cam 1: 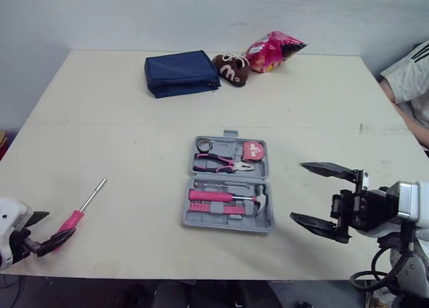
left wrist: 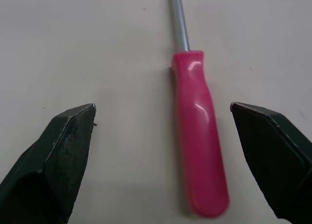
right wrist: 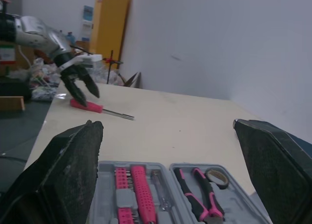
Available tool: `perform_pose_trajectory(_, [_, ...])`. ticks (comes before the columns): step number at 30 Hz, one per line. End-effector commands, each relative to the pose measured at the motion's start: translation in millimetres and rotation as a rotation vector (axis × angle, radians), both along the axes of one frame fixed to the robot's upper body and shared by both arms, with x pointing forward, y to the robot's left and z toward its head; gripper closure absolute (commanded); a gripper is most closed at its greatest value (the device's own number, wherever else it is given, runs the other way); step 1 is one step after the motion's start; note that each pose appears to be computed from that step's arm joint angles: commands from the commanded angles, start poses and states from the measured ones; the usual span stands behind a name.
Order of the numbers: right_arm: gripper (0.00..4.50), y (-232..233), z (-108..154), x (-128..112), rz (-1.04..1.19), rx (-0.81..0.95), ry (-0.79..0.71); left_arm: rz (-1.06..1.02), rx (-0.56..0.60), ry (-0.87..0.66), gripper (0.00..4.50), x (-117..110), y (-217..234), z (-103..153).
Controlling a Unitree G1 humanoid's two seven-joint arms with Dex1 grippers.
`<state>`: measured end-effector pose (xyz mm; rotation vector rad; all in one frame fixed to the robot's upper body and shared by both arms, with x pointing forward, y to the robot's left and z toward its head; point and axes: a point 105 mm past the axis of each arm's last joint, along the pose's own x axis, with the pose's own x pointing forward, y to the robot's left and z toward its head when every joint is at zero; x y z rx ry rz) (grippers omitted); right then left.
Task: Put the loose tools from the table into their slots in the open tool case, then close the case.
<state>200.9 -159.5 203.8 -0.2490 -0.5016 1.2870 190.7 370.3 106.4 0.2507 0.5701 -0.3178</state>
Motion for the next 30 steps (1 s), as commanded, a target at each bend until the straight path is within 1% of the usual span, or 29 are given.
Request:
perform_pose_trajectory(1, [0.03, 2.9, 2.5, -10.9, 0.045, -0.032, -0.052, -0.006, -0.025, 0.046, 0.00, 1.9, -5.7, -8.1])
perform_pose_trajectory(5, [0.03, 3.7, 0.2, -13.3, 0.061, -0.046, -0.056, -0.011, -0.083, 0.105, 0.00, -2.0, -11.8, -19.1])
perform_pose_trajectory(8, [0.03, 3.1, 0.7, -11.9, 0.052, -0.047, -0.065, -0.024, -0.105, 0.134, 0.00, -4.0, -15.5, -26.8])
perform_pose_trajectory(11, [0.00, 2.7, 0.1, -10.7, 0.045, -0.052, -0.064, -0.055, -0.082, 0.140, 0.81, -3.3, -18.4, -30.6])
perform_pose_trajectory(12, [0.00, 2.1, 0.0, -10.1, 0.039, -0.053, -0.064, -0.078, -0.063, 0.143, 1.22, -3.8, -20.2, -32.1])
perform_pose_trajectory(13, [0.00, 1.5, 0.0, -9.7, 0.033, -0.053, -0.064, -0.098, -0.043, 0.153, 1.74, -5.6, -21.6, -34.6])
perform_pose_trajectory(14, [0.00, 0.9, -0.1, -9.3, 0.028, -0.055, -0.064, -0.117, -0.030, 0.164, 2.16, -7.8, -23.3, -37.3])
perform_pose_trajectory(18, [0.00, -0.3, -0.5, -7.3, 0.014, -0.058, -0.066, -0.095, -0.025, 0.130, 3.92, -6.7, -22.1, -38.7])
perform_pose_trajectory(19, [0.00, -0.6, -0.3, -6.4, 0.009, -0.057, -0.068, -0.099, -0.028, 0.108, 3.96, -4.5, -23.0, -36.6])
perform_pose_trajectory(20, [0.00, -1.1, -0.3, -5.5, 0.003, -0.056, -0.068, -0.125, -0.017, 0.055, 3.96, 0.9, -25.4, -29.7])
perform_pose_trajectory(22, [0.00, -3.0, -0.6, -2.6, -0.015, -0.057, -0.073, -0.205, -0.006, -0.077, 3.96, 13.8, -36.0, -9.3])
perform_pose_trajectory(23, [0.00, -4.7, -1.2, -0.6, -0.028, -0.057, -0.072, -0.251, 0.023, -0.162, 3.96, 21.3, -41.6, 3.6])
perform_pose_trajectory(25, [0.00, -9.1, -5.9, 2.0, -0.049, -0.072, -0.067, -0.357, 0.043, -0.258, 3.96, 30.8, -59.4, 23.1])
perform_pose_trajectory(28, [0.00, -15.1, -15.2, 1.3, -0.056, -0.113, -0.051, -0.580, 0.081, -0.256, 3.96, 30.1, -92.8, 32.0])
perform_pose_trajectory(30, [0.00, -19.3, -19.0, 0.6, -0.063, -0.129, -0.037, -0.694, 0.088, -0.259, 3.96, 31.1, -113.4, 39.1])
